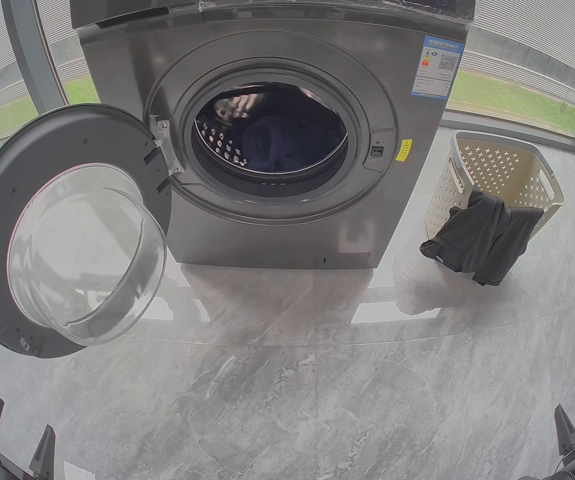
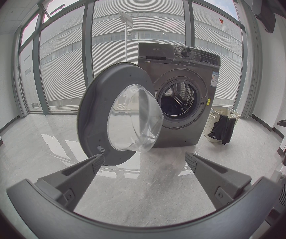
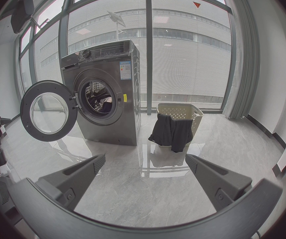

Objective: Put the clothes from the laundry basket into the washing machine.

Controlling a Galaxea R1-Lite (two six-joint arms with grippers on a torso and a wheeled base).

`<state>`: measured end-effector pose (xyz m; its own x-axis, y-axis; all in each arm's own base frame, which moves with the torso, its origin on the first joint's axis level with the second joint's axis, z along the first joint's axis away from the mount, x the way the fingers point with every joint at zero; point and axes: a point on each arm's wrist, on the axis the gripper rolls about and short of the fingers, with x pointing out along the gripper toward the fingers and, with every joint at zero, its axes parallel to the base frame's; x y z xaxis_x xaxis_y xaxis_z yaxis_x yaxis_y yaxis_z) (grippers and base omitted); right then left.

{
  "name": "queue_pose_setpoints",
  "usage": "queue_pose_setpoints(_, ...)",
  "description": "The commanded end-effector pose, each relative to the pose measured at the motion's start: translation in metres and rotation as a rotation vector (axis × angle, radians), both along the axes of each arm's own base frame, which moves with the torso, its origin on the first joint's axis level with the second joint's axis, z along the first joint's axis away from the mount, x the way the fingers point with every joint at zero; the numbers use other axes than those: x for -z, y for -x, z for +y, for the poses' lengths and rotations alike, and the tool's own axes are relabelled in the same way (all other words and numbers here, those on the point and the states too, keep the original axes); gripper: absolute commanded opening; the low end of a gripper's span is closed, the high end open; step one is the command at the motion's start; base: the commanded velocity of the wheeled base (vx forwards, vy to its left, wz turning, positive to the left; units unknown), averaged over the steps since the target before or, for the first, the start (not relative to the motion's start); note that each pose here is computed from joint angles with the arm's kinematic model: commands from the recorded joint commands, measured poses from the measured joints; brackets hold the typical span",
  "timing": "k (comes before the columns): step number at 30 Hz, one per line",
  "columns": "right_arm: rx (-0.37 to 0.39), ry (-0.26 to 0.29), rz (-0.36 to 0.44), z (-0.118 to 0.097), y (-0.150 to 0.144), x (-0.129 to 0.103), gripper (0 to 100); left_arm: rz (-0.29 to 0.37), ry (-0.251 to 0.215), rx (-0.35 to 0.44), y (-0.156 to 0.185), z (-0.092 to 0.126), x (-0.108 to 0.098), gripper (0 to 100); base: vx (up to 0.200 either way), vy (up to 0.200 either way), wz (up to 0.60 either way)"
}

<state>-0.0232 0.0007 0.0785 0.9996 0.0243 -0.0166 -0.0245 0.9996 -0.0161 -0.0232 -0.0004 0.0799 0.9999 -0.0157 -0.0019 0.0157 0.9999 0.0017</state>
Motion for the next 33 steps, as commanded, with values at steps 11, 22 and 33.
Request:
queue_pose_setpoints(11, 0.0, 0.0, 0.0, 0.0, 0.0, 0.0021, 100, 0.006, 0.002, 0.0, -0.0004, 0.0, 0.0042, 100, 0.0, -0.2, 0.0)
queue_pose_setpoints(22, 0.0, 0.0, 0.0, 0.0, 0.0, 0.0021, 100, 0.006, 0.005, -0.003, -0.0004, 0.0001, 0.0042, 100, 0.0, -0.073, 0.0)
queue_pose_setpoints(33, 0.0, 0.0, 0.0, 0.0, 0.0, 0.0021, 100, 0.006, 0.011, -0.004, -0.0004, 0.0001, 0.0042, 100, 0.164, 0.0, 0.0)
